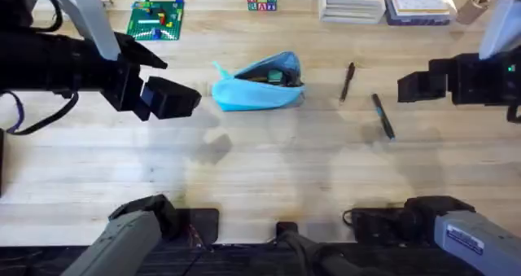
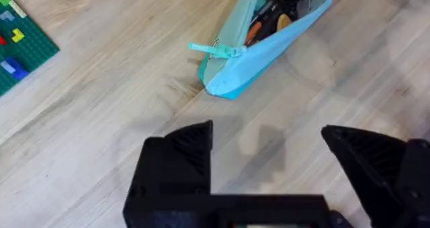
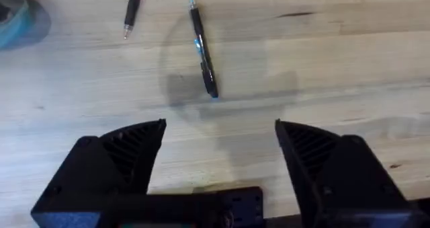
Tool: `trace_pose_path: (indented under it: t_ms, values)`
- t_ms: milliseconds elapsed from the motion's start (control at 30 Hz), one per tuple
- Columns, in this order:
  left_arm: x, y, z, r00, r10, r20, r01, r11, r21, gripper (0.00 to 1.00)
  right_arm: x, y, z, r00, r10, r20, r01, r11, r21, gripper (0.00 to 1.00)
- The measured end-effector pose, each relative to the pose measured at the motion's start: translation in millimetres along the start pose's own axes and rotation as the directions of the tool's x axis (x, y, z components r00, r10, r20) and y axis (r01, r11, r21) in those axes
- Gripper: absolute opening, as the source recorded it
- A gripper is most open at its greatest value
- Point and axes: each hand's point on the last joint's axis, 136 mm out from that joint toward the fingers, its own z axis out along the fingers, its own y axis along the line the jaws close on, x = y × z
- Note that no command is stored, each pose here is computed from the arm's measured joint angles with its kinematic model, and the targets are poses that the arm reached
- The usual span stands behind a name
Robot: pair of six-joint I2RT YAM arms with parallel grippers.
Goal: Unzip the bag, pick up the pens from the table one at a time and place them inside, then zip the bag closed.
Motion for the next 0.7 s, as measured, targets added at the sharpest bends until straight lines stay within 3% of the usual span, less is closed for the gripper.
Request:
trace_pose_path:
  t_ms: [200,700]
  values:
    - [0.0,0.0,0.0,1.0,0.0,0.0,0.0,1.0,0.0,0.995,-2.3,5.1,20.6,0.996,-0.033,-0.086,0.029,0.998,-0.046,0.996]
    - [0.0,0.0,0.0,1.0,0.0,0.0,0.0,1.0,0.0,0.995,-18.4,24.6,62.2,0.976,-0.15,-0.159,0.129,0.982,-0.136,0.997]
